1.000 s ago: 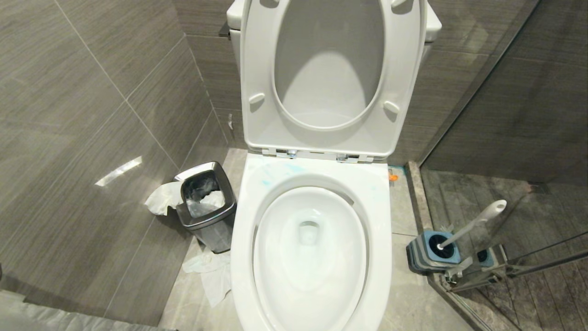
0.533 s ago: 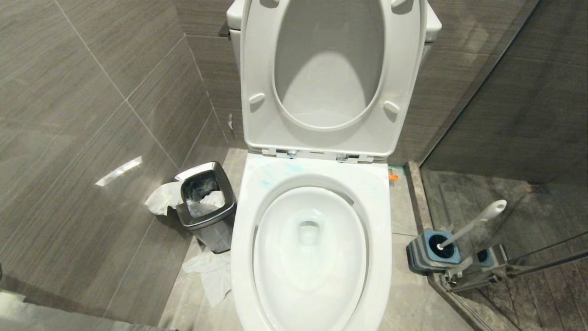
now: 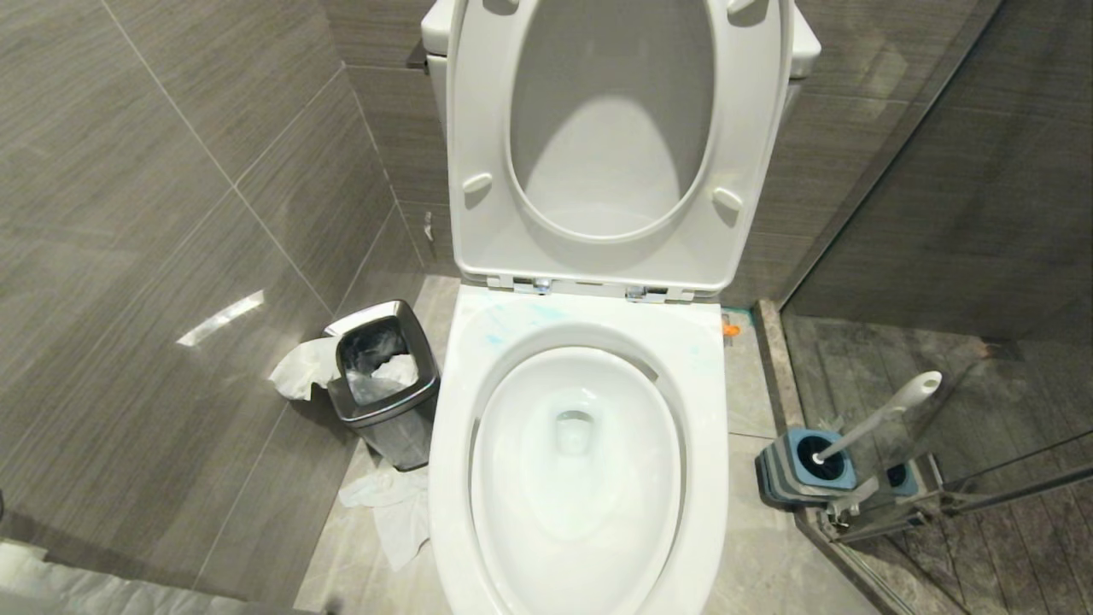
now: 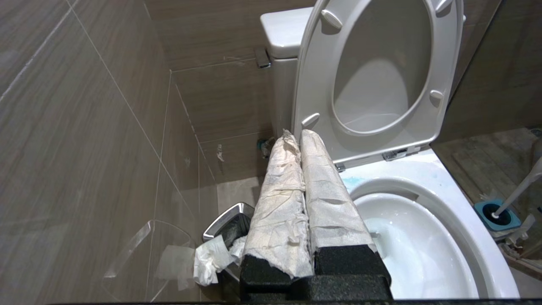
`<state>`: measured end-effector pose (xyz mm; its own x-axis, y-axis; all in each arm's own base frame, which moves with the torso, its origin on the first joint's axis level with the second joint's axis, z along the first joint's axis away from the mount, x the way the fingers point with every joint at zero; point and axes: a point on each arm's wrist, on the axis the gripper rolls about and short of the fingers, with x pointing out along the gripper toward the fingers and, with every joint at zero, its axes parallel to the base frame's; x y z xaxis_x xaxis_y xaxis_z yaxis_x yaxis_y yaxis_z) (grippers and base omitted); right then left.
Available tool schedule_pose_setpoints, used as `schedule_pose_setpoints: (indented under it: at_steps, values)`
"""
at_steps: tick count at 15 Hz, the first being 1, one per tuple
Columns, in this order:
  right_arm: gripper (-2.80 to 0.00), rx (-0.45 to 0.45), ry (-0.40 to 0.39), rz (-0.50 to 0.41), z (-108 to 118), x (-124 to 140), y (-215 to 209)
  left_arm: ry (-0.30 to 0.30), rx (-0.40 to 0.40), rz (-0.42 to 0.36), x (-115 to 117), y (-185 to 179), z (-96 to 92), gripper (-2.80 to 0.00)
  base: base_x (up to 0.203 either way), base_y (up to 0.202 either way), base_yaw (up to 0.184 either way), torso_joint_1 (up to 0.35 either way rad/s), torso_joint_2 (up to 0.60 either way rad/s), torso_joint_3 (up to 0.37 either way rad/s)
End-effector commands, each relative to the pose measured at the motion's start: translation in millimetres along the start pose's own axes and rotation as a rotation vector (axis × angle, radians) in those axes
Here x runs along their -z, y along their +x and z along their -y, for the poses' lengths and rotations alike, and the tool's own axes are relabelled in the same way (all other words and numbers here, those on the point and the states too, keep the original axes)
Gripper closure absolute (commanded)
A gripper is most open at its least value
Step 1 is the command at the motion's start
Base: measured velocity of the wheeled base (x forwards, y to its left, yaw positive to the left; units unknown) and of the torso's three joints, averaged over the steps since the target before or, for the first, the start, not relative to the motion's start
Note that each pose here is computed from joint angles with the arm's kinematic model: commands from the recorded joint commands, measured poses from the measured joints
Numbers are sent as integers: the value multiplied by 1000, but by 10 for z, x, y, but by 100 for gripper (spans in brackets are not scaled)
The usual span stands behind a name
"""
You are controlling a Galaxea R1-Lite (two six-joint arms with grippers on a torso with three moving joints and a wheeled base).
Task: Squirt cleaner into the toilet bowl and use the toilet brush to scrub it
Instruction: Pour in the cleaning agent
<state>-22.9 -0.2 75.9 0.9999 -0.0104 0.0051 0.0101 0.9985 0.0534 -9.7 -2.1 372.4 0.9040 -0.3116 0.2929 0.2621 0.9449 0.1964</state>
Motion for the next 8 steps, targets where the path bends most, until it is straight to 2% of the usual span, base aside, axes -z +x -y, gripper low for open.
schedule_pose_setpoints:
  at_steps: [1,4,8]
  values:
    - [0,-1,0,-1,0,-1,1,3,-1,8,-14,-22,2,0,0,0,0,0,0,0]
    - [0,0,0,0,0,-1,1,5,-7,49,-39,-203,28,0,0,0,0,0,0,0]
    - [0,0,0,0,0,-1,1,7,-5,83,-14,-637,100,0,0,0,0,0,0,0]
